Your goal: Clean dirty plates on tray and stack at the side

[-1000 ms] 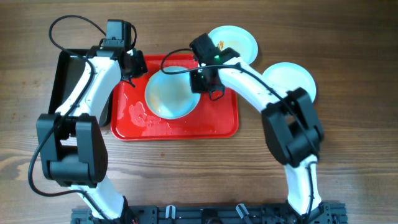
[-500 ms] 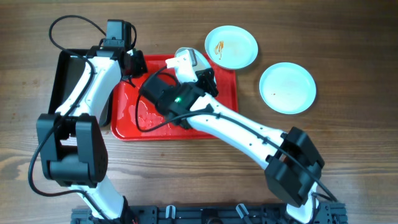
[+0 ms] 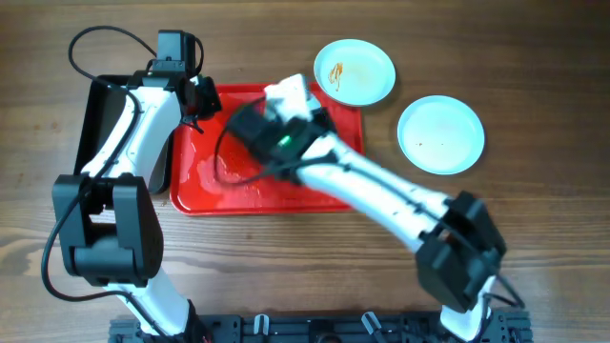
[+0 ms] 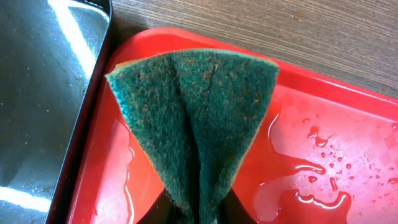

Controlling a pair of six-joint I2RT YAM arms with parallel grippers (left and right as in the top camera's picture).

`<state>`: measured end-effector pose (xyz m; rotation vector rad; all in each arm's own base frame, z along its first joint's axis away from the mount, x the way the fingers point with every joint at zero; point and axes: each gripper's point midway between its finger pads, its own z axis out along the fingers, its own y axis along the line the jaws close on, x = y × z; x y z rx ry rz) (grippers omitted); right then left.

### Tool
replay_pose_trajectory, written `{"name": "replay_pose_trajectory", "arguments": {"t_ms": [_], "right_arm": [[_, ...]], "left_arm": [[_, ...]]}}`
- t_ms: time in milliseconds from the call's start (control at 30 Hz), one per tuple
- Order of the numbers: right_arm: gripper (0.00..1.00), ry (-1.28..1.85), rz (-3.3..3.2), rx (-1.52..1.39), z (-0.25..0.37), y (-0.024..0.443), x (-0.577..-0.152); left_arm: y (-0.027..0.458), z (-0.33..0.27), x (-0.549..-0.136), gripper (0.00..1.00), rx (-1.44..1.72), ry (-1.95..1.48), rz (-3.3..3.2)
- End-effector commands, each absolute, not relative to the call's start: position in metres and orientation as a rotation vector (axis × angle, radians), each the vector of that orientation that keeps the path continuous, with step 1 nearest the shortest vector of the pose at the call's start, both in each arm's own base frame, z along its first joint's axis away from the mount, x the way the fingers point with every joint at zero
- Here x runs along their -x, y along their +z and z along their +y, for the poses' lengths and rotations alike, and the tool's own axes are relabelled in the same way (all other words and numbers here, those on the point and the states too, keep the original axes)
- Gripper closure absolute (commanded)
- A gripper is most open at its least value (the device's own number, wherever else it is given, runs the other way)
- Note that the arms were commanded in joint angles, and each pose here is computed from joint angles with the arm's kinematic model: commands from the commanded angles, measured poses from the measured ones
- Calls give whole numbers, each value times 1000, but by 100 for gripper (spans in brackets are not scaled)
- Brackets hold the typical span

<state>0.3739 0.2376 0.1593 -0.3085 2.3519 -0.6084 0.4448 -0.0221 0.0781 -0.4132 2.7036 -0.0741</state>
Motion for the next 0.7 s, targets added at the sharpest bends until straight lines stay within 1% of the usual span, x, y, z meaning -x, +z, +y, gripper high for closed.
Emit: {"name": "replay_pose_trajectory", "arguments": {"t_ms": [0,67,167,267,333,400,533,567,600,633,667], "right_arm": [[96,-206,2603,231,206,166,-388],[96,-145,2657,70,150,171,-408],[96,-149,2706,-183,66,167,-424],[96,-177,2745,-456,-13,161,-416],[96,-201,2770,-654,-59,153,-399],[96,-193,2823,-765,-82,129,-379],[96,-213,2889,-799,-85,89,-357],[89,-215,2896,-800,-84,86,-355],[36,-212,2890,-799,-84,87,-356],[32,-185,2885,-794,-82,90,-360],[30,-104,2878,-778,-74,95,-367]], "left_arm": [[95,-18,-451,88,431,-69,2655],[95,-18,-451,88,431,-69,2655],[95,-18,-451,88,431,-69,2655],[95,-18,-451,88,431,-69,2655],[95,-18,-451,88,431,-69,2655],[95,-18,-451,88,431,-70,2655],[95,-18,-451,88,431,-69,2654],[95,-18,-451,88,430,-70,2654],[95,-18,-451,89,430,-70,2653],[96,-18,-452,89,430,-70,2650],[96,-18,-452,89,430,-71,2650]]}}
